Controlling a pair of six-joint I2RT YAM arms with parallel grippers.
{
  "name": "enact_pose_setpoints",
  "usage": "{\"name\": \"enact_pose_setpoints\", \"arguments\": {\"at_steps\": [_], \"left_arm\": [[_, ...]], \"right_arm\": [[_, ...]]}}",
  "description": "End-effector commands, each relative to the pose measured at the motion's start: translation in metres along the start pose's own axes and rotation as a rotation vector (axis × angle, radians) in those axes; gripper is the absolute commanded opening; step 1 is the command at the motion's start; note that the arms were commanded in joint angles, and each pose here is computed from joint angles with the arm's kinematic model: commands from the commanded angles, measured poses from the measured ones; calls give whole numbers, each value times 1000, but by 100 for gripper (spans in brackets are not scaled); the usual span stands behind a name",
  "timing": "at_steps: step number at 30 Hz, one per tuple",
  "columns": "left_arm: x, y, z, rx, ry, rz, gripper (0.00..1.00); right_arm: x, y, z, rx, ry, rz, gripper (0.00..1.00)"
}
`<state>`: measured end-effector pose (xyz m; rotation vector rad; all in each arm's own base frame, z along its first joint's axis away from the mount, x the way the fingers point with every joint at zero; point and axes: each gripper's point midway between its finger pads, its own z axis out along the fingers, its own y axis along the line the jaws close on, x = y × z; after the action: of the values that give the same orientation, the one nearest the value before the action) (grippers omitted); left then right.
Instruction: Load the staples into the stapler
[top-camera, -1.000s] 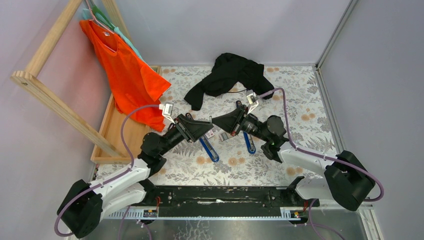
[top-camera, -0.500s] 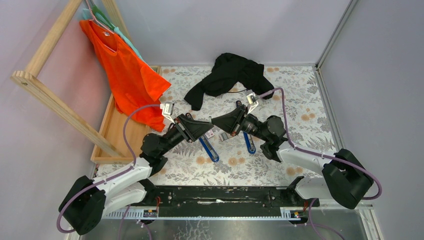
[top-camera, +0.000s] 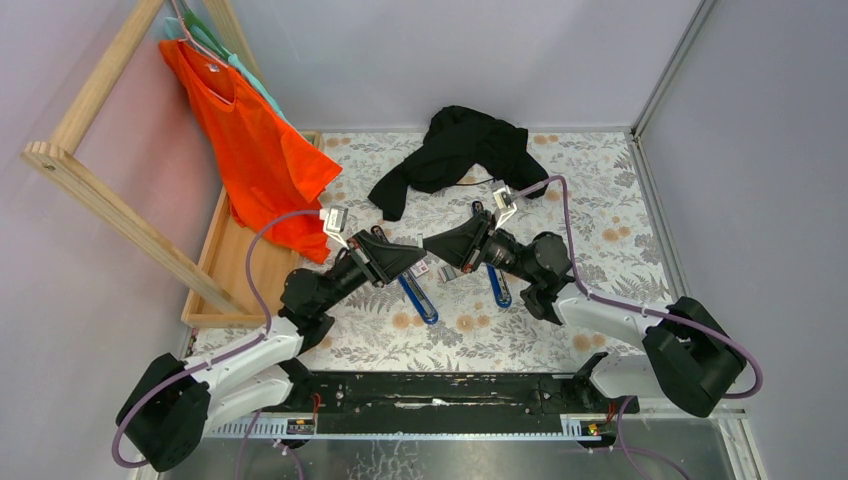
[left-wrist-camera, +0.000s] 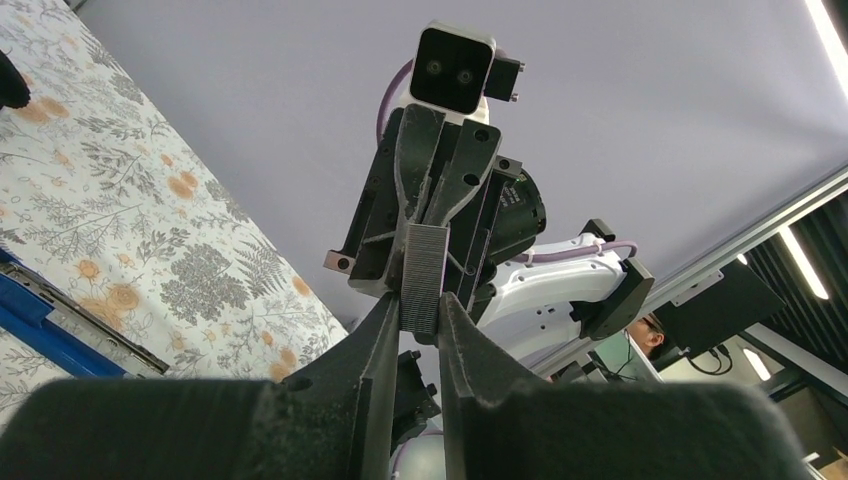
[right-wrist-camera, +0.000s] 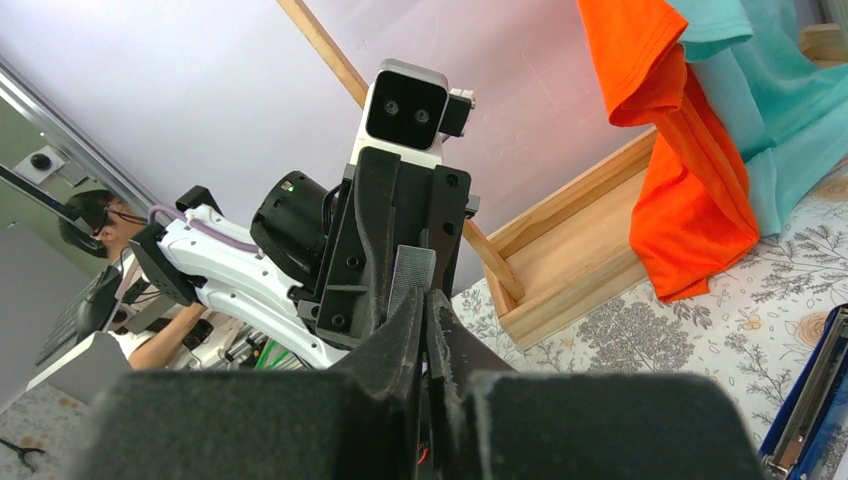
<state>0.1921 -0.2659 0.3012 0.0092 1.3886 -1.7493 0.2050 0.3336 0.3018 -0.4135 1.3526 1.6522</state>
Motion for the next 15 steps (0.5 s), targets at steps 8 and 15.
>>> {"name": "enact_pose_setpoints", "arguments": {"at_steps": [8, 15], "left_arm": [[1, 5, -9, -92, 49, 158, 21], [6, 18, -22, -252, 190, 319, 21]], "right_arm": [[-14, -4, -17, 92, 14, -182, 28], [-4, -3, -28, 101, 296, -380, 42]]}}
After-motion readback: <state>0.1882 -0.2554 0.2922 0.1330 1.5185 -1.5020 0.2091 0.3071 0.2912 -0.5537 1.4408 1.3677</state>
